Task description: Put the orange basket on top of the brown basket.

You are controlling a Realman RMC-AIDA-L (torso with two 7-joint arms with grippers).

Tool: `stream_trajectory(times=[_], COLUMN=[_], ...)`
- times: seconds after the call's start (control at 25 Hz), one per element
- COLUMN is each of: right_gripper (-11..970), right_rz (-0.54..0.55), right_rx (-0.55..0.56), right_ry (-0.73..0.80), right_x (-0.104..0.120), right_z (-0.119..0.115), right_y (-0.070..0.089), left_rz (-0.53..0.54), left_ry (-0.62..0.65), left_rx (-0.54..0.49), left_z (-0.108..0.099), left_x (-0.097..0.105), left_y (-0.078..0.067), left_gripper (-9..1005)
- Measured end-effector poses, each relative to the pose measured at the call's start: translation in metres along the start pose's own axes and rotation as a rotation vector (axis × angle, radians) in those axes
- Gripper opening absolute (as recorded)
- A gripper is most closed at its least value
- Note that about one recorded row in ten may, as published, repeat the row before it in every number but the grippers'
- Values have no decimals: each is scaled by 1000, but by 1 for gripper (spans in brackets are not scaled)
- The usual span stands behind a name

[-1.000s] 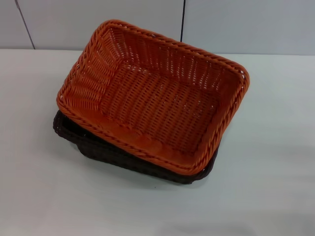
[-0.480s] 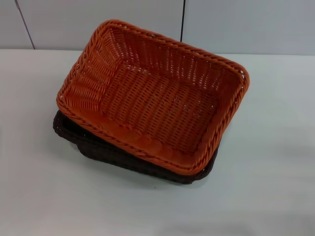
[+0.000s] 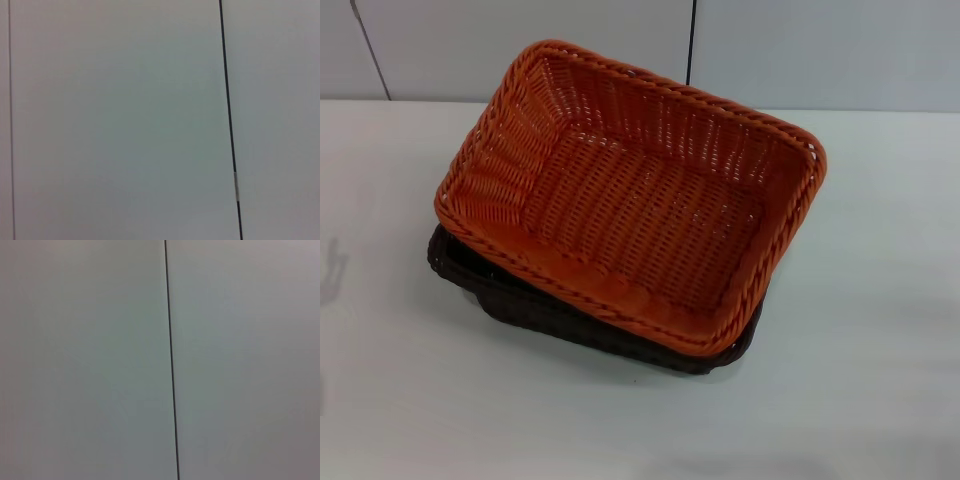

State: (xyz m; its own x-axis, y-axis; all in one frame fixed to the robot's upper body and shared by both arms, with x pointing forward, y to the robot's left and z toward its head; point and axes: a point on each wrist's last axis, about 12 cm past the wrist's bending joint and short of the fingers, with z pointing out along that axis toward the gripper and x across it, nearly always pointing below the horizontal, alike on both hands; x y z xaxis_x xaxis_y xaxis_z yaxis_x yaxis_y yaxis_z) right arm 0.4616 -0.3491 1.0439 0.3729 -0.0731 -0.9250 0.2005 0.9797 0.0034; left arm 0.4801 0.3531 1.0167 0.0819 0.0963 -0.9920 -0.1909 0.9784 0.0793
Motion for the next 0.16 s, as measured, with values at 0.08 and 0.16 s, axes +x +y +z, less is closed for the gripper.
stream_trajectory(times=[0.08,0.16], right_gripper=[777,777], right_rz=[0,-1], right_rx=[-2,-4], right_ry=[0,-1], right_x=[0,0], right_z=[0,0], right_y=[0,0], left_rz=[2,3], left_ry=[0,-1], left_rx=[-13,-19], left_z=[0,0], left_x=[0,0], left_y=[1,2], left_gripper=[808,808])
